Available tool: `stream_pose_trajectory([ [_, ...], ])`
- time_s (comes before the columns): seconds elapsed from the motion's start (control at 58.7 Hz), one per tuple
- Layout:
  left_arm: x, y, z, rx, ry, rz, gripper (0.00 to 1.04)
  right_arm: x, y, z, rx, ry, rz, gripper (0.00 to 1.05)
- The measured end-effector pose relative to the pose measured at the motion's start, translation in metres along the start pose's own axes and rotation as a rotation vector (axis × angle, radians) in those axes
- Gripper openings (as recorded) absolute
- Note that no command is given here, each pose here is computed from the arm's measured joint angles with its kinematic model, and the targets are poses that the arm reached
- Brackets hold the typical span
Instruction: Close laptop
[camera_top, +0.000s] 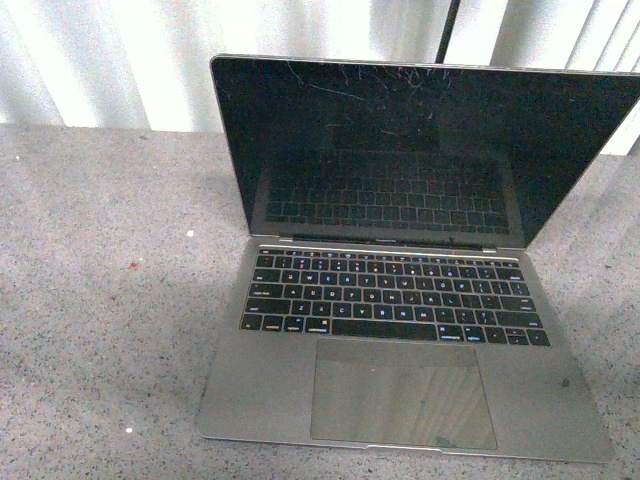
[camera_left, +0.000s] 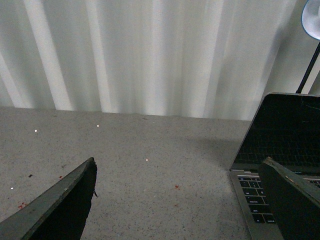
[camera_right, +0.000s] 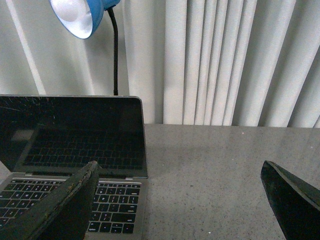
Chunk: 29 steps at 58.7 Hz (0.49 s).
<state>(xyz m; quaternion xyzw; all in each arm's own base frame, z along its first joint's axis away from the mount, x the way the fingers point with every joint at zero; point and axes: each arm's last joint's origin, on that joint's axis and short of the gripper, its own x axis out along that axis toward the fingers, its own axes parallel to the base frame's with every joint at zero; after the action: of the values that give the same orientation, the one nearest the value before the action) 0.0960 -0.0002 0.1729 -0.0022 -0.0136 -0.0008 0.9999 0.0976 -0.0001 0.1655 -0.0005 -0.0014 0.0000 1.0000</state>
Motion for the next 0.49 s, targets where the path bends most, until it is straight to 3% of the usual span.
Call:
stream_pose_trajectory([
  [0.494,0.0,0.0,0.0,0.0,0.0,0.0,0.98,0.0,0.0,0.0,0.0,0.0,0.0,0.97],
])
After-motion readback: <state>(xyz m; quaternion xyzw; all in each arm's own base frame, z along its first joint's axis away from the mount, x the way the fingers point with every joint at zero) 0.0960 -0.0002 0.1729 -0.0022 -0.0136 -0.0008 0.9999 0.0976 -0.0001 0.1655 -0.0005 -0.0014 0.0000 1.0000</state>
